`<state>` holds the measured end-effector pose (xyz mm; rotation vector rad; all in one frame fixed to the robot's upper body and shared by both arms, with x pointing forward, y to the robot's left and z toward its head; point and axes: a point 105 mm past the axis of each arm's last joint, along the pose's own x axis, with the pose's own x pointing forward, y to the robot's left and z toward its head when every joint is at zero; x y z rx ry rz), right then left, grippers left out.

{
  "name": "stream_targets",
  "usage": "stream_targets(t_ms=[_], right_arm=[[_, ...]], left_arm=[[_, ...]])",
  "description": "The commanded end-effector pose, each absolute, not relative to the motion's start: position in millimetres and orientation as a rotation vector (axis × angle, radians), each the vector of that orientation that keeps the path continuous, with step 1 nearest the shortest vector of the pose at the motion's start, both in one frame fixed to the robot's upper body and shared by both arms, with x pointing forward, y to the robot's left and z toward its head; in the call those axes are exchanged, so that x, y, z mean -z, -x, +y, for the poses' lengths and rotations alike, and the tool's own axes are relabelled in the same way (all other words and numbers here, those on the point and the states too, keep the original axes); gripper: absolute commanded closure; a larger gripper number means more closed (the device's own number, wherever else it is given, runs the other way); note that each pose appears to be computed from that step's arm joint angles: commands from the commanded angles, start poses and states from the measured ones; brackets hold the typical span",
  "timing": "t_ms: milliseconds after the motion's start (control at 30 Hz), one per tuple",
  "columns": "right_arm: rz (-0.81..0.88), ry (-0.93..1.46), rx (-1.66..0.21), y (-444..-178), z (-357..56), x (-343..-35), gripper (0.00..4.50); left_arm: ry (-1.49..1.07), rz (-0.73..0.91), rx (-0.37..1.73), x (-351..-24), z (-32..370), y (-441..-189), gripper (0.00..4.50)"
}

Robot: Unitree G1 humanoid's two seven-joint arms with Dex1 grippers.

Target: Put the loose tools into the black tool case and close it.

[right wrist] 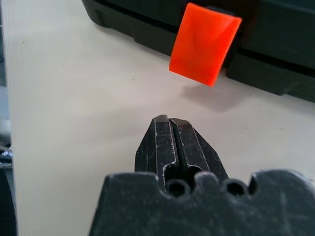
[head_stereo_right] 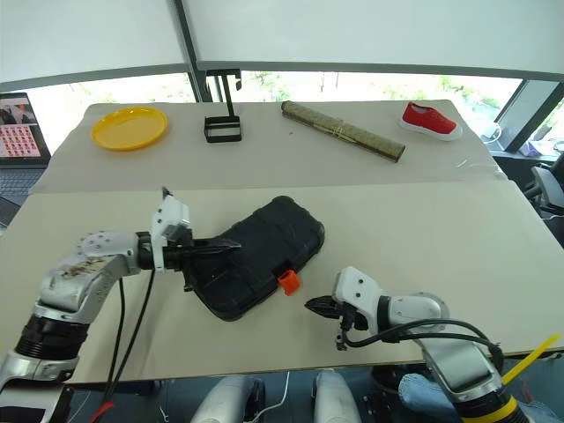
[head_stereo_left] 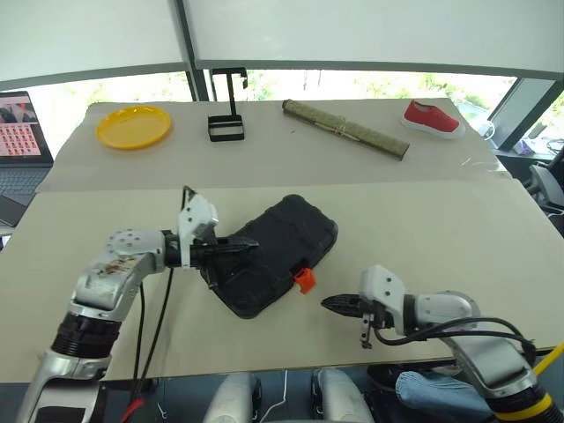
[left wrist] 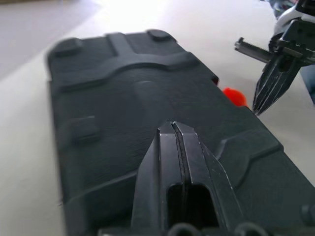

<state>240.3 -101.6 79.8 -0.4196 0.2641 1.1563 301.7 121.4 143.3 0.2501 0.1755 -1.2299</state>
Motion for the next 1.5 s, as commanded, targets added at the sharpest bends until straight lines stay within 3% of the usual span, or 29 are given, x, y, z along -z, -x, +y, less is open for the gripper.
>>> stream_targets(t_ms=[33,367,733,1167,1500], right_arm=[[0.219,0.438,-1.108,-249,-94,-84,4.5],[0.188,0.403,-1.054,-259,-85,-78,4.5],[0.078,0.356,-1.043,-262,-76,-96,4.5],[0.177,0.379,-1.087,-269,-61,-97,4.5],[0.235,0.424,-1.058,-270,-83,-91,4.5]], left_arm=[[-0.287,0.156,1.202,-143,119,-310,4.47],[-0.291,0.183,1.17,-128,128,-315,4.47],[-0.295,0.205,1.166,-123,126,-316,4.47],[-0.284,0.225,1.177,-120,121,-313,4.47],[-0.283,0.234,1.182,-122,116,-312,4.47]])
